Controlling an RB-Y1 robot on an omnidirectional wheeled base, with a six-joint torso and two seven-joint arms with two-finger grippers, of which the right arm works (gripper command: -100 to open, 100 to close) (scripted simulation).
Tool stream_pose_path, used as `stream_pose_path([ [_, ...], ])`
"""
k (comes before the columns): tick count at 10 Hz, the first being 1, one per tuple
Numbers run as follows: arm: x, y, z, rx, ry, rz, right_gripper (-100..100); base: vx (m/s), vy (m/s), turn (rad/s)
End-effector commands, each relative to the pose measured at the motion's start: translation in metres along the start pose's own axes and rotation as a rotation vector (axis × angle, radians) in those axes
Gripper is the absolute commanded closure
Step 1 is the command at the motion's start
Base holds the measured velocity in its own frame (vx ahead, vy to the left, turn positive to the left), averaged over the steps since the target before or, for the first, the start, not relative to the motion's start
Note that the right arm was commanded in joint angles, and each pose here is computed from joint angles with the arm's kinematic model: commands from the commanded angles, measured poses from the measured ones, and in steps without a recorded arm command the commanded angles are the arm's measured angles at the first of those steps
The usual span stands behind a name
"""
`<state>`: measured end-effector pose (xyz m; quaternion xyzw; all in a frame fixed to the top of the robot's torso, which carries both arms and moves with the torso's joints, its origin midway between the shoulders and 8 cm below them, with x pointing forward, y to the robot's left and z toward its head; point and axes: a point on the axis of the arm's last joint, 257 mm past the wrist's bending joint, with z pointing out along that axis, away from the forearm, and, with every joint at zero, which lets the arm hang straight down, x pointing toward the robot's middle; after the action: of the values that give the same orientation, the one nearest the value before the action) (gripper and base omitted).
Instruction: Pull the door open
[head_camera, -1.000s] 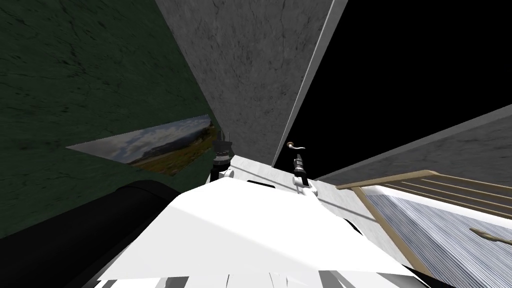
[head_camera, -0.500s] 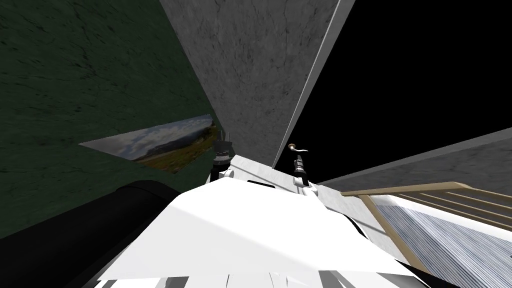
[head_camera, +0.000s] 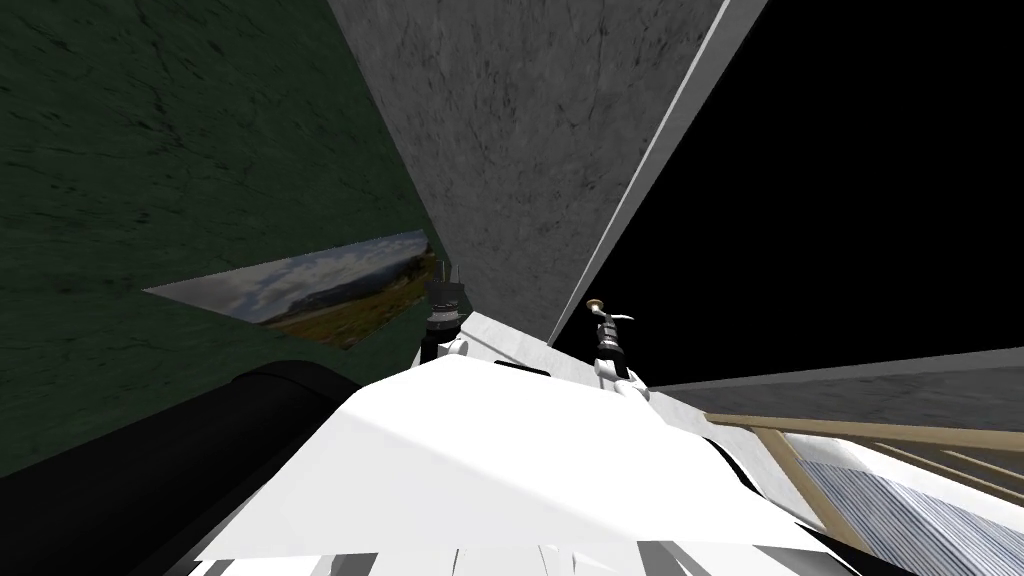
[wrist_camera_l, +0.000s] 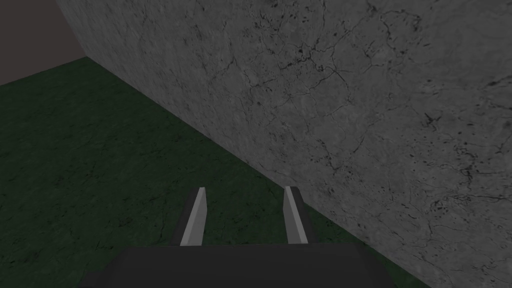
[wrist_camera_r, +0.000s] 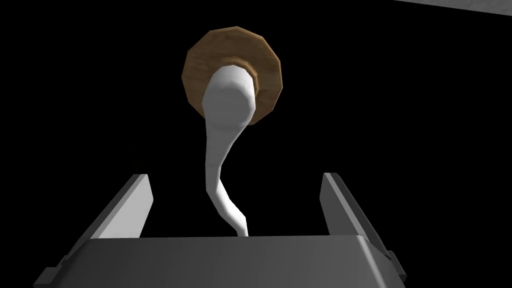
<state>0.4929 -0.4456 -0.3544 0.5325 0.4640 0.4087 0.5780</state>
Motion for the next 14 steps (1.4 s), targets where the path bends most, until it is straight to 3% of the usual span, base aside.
stream_pose_path([
  [1,-0.018,-0.003,-0.0081,0.000,-0.020,0.002,-100,0.197,-0.044,0.110],
  [2,-0.018,-0.003,-0.0081,0.000,-0.020,0.002,-100,0.138,-0.032,0.039],
  [3,-0.037,-0.004,-0.0130,0.002,-0.041,0.002,-100,0.173,-0.002,0.178],
  [6,-0.036,-0.003,-0.0122,-0.001,-0.039,0.002,-100,0.077,-0.004,0.008],
  [7,-0.036,-0.003,-0.0122,-0.001,-0.039,0.002,100,0.000,0.000,0.000],
  [12,-0.036,-0.003,-0.0122,-0.001,-0.039,0.002,100,-0.003,-0.001,-0.001],
  [14,-0.034,-0.004,-0.0148,0.001,-0.019,0.002,100,-0.153,-0.047,0.109],
])
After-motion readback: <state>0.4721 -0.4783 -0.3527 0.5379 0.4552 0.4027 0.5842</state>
